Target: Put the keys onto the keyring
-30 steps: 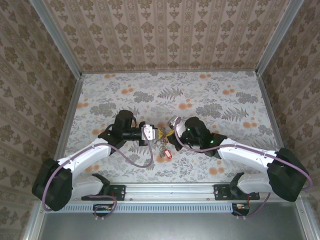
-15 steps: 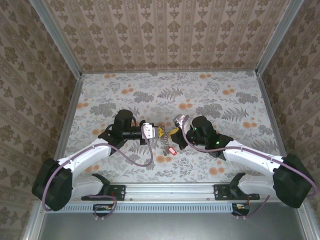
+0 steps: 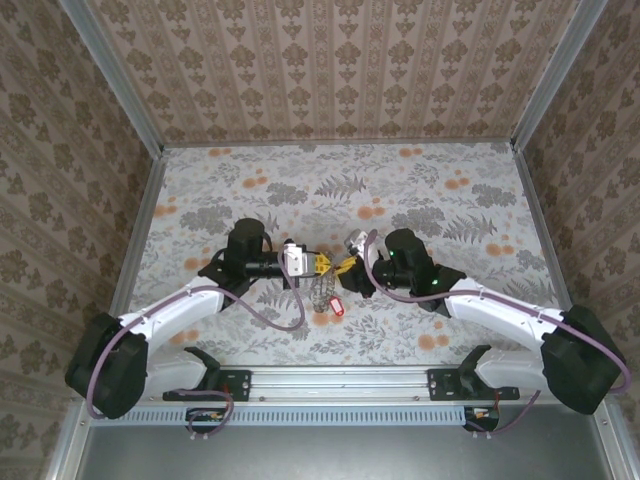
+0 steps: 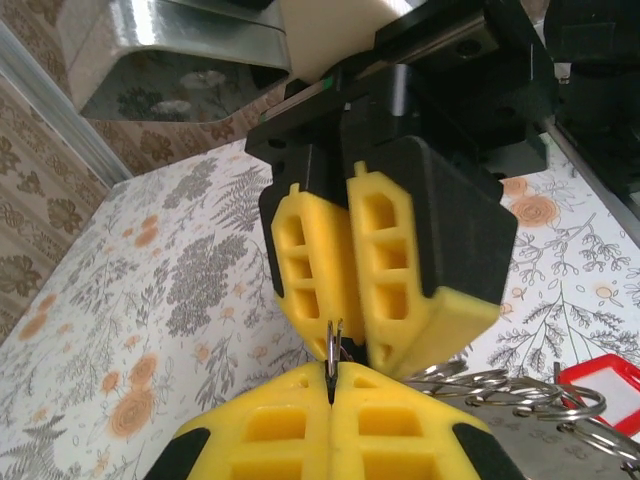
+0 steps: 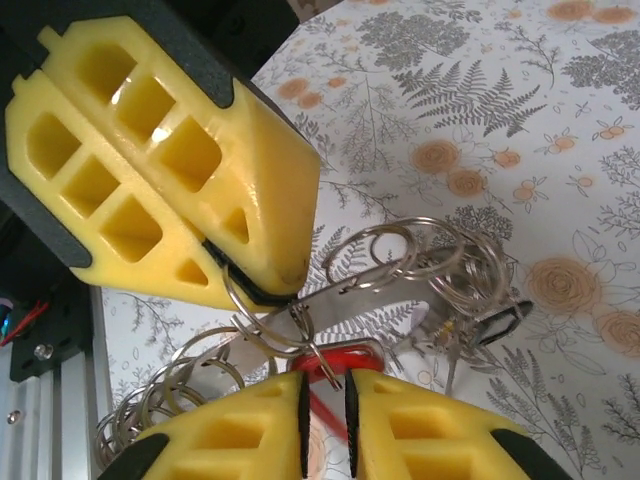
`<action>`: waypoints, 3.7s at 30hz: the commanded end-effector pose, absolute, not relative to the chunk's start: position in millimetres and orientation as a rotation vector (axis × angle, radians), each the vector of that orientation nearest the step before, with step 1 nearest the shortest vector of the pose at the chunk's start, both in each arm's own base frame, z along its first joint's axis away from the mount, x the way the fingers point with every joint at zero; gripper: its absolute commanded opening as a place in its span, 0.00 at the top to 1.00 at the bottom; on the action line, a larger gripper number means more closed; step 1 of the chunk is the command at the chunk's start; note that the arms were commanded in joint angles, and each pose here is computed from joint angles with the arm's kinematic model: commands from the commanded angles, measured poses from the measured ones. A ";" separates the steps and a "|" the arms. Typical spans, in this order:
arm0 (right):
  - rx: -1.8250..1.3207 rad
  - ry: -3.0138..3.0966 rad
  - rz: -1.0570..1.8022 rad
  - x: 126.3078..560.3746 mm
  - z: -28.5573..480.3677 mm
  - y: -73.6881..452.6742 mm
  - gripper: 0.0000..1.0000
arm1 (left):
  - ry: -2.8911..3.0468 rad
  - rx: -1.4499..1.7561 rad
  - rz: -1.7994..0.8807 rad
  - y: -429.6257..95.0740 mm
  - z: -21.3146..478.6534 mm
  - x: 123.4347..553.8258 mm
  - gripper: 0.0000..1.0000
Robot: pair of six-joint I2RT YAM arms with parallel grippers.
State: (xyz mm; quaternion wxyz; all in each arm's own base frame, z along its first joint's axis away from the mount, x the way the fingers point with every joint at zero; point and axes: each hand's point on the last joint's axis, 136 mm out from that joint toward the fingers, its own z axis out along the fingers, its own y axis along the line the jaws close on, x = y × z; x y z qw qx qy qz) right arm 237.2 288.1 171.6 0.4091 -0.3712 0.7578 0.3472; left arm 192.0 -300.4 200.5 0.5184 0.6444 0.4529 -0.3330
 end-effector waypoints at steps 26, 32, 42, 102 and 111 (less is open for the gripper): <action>-1.496 1.512 0.541 212.8 215.2 281.5 0.68 | 0.924 1.531 -0.973 -318.0 238.4 165.2 1.00; -1.513 1.489 0.569 207.0 216.0 283.2 0.74 | 0.927 1.525 -0.988 -319.6 239.8 164.5 1.00; -1.523 1.488 0.541 207.2 217.8 280.0 0.92 | 0.978 1.528 -0.993 -320.2 235.0 168.0 1.00; -1.442 1.590 0.569 201.3 207.8 260.3 0.87 | 0.926 1.582 -1.111 -324.9 226.2 154.4 1.00; -1.425 1.576 0.620 210.4 209.2 274.7 0.93 | 0.925 1.539 -1.113 -328.4 228.8 158.9 1.00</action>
